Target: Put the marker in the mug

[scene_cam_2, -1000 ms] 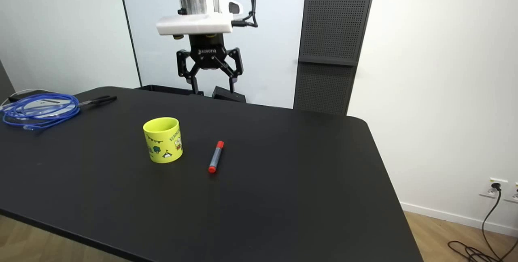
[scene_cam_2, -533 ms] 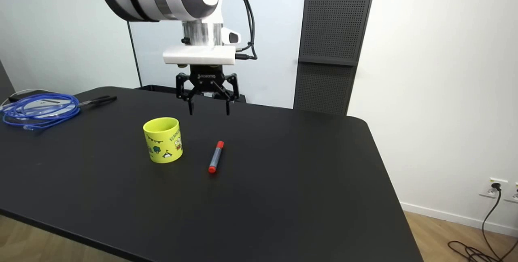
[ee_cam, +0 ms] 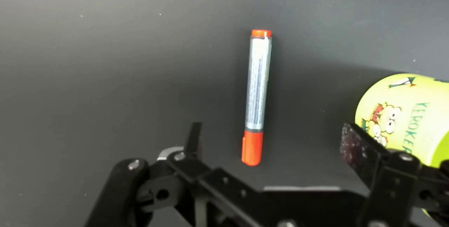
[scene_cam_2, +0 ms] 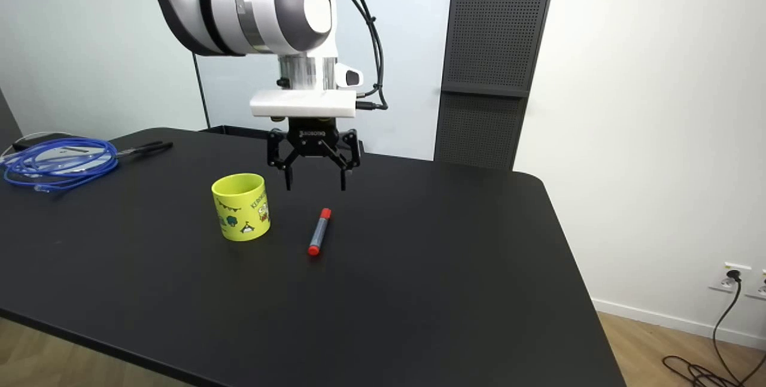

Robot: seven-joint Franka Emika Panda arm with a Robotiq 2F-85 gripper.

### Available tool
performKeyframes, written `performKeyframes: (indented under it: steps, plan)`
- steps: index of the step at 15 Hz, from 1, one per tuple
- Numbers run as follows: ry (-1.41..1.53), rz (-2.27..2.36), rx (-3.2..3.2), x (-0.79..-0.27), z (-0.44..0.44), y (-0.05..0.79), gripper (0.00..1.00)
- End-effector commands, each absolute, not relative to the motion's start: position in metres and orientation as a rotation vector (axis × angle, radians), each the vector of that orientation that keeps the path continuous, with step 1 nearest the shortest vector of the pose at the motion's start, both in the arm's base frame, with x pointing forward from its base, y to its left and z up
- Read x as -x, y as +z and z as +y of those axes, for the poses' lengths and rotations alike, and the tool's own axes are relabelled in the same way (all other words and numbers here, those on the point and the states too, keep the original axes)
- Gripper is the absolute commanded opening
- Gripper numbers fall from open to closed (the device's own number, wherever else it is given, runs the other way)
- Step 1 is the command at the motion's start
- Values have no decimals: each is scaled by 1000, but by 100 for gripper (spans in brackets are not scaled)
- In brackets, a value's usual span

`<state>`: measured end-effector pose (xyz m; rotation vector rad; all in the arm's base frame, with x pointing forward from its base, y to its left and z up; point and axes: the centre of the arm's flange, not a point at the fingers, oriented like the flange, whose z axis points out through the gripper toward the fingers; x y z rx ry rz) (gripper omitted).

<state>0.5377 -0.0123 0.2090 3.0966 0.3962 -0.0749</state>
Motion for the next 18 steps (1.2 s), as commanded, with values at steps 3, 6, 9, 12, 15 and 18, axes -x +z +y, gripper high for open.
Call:
performKeyframes:
  steps: [3,6,9,12,15,18]
  plan:
    - [-95,379,-3066,-534,-19,191,100]
    - [-114,393,-3054,-534,-17,182,100]
    - [-145,396,-3046,-532,-18,170,100]
    - [-182,393,-3037,-530,-18,159,100]
    - [-212,384,-3034,-527,-19,151,100]
    - [-228,376,-3031,-525,-19,145,75]
